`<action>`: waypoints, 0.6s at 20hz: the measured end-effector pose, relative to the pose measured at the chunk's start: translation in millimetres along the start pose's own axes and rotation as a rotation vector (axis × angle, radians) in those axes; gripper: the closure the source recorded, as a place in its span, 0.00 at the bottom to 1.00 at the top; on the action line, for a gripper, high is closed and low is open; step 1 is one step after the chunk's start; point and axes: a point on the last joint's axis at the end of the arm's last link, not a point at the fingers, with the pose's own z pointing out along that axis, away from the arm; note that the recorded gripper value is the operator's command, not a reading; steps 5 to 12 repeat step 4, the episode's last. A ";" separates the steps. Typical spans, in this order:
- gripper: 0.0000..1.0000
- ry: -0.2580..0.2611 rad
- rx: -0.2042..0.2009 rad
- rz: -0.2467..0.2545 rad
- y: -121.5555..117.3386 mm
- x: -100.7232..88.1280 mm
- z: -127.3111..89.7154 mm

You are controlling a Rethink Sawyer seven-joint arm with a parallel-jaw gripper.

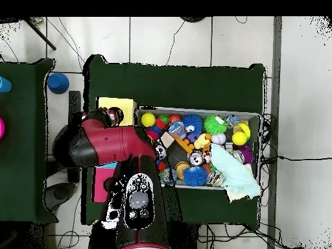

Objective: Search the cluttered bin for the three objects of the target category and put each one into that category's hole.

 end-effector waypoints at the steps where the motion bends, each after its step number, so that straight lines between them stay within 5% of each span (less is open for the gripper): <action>1: 1.00 0.001 0.000 0.001 -0.4 -0.3 -0.7; 12: 1.00 0.005 0.000 0.003 -1.7 -0.6 -3.0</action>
